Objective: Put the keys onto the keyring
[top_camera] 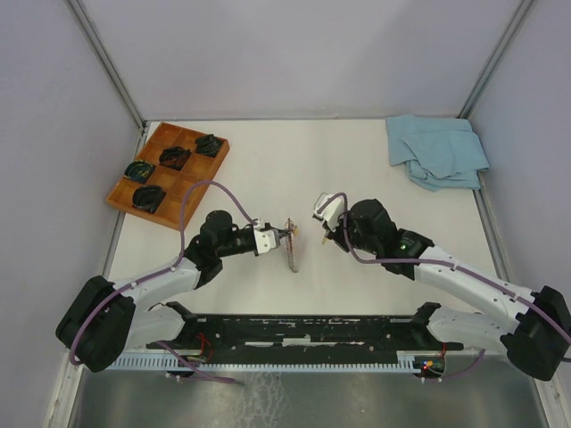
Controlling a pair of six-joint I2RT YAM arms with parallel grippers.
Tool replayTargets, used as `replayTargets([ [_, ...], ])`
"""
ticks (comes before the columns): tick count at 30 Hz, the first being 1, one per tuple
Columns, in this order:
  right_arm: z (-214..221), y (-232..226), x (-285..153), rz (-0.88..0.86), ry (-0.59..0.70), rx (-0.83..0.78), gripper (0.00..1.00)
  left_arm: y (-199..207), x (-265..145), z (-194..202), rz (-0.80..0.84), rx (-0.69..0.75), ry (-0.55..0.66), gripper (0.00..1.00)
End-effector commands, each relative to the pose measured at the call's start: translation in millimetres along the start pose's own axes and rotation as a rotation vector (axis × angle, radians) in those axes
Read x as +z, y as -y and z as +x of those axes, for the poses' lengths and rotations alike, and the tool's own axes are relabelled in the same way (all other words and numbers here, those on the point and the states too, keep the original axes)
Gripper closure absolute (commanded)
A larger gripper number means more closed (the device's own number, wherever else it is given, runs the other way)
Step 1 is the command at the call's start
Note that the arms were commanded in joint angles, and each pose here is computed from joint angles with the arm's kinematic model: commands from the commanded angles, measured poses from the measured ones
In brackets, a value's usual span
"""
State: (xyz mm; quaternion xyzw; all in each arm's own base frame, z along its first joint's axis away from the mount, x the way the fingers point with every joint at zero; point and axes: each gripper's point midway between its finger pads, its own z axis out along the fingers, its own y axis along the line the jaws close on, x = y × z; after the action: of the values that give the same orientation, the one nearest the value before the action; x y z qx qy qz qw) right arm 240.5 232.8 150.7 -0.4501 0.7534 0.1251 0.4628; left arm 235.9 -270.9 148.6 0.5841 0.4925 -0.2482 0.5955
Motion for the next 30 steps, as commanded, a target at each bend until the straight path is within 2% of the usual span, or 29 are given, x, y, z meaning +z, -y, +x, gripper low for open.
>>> replayTargets([
  [1,-41.3,-4.0,-4.1,-0.054,0.183,-0.124,0.99,-7.4,2.7,-21.2,0.023,0.072,0.062,0.97],
  [9,-47.6,-20.5,-0.8,-0.152,0.262,-0.297,0.97,-0.9,1.4,-26.2,0.081,0.156,0.082,0.97],
  [12,-43.9,-36.2,1.2,-0.222,0.337,-0.465,0.94,-0.5,1.6,-24.7,0.082,0.167,0.08,0.97],
  [15,-51.1,-43.5,1.7,-0.237,0.408,-0.441,0.96,-3.0,2.7,-26.5,0.08,0.179,0.083,0.97],
  [21,-47.6,-44.2,13.2,-0.284,0.333,-0.5,0.99,-2.1,2.1,-23.4,0.082,0.198,0.074,0.97],
  [30,-63.0,-42.8,21.1,-0.209,0.45,-0.603,0.99,-3.3,-3.7,-23.7,0.033,0.237,0.089,0.97],
])
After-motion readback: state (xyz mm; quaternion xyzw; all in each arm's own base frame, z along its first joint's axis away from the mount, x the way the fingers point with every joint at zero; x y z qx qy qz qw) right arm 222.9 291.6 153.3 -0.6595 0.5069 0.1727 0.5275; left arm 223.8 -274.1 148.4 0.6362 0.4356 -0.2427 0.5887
